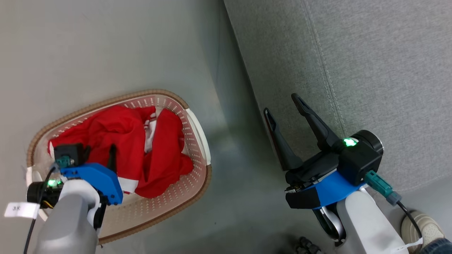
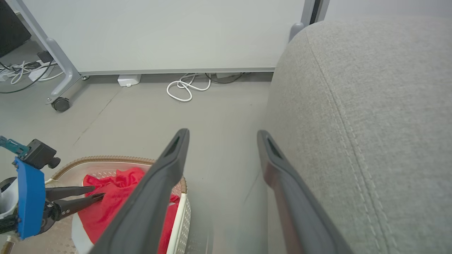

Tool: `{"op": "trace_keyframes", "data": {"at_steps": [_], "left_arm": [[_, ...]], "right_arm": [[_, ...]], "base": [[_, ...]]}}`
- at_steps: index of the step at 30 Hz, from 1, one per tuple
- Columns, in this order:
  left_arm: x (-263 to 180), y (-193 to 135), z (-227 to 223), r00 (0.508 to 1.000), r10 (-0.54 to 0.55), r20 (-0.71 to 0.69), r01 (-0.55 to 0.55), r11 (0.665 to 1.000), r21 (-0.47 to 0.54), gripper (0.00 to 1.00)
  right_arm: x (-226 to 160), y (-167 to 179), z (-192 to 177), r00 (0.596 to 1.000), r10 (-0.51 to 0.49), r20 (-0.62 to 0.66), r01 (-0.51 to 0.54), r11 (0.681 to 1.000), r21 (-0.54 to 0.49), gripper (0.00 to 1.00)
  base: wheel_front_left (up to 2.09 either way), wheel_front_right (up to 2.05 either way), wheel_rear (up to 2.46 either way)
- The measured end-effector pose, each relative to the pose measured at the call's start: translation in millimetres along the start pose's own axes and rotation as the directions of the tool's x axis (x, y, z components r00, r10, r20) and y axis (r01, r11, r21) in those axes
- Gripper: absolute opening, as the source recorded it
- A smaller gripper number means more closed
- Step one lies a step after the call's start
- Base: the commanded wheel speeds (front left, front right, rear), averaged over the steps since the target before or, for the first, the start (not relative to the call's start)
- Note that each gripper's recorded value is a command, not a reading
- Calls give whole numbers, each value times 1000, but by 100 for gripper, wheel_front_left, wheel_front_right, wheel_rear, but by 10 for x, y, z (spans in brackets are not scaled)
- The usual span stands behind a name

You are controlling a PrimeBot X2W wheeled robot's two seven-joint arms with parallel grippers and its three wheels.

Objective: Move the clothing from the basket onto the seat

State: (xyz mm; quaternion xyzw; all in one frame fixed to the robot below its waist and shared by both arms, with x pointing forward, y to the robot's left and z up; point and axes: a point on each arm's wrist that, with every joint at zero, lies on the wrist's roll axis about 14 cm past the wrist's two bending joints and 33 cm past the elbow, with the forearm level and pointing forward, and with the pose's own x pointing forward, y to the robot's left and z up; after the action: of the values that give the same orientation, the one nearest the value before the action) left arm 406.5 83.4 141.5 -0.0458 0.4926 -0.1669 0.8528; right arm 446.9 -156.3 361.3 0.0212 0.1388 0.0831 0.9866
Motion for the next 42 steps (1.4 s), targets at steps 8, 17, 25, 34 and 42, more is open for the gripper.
{"op": "trace_keyframes", "data": {"at_steps": [8, 17, 25, 34, 42], "left_arm": [[186, 20, -274, 988, -1, -155, -10, 997, -73, 100], [206, -145, -497, 956, -52, -289, 1, 985, -173, 100], [183, -221, -641, 927, -86, -365, 14, 981, -196, 0], [200, -281, -466, 942, -118, -313, 67, 983, -169, 0], [113, -274, -359, 954, -121, -273, 76, 982, -170, 0]], "right_arm": [[71, 7, -192, 999, 6, -35, -5, 1000, 21, 100], [159, 44, -250, 999, 22, -39, -21, 999, 27, 100], [198, 57, -291, 999, 28, -43, -27, 999, 30, 100], [212, 61, -246, 999, 31, -31, -30, 999, 31, 100], [220, 102, -126, 999, 42, -2, -42, 999, 34, 100]], "base": [[0, 0, 0], [0, 0, 0], [0, 0, 0], [0, 0, 0], [0, 0, 0]]}}
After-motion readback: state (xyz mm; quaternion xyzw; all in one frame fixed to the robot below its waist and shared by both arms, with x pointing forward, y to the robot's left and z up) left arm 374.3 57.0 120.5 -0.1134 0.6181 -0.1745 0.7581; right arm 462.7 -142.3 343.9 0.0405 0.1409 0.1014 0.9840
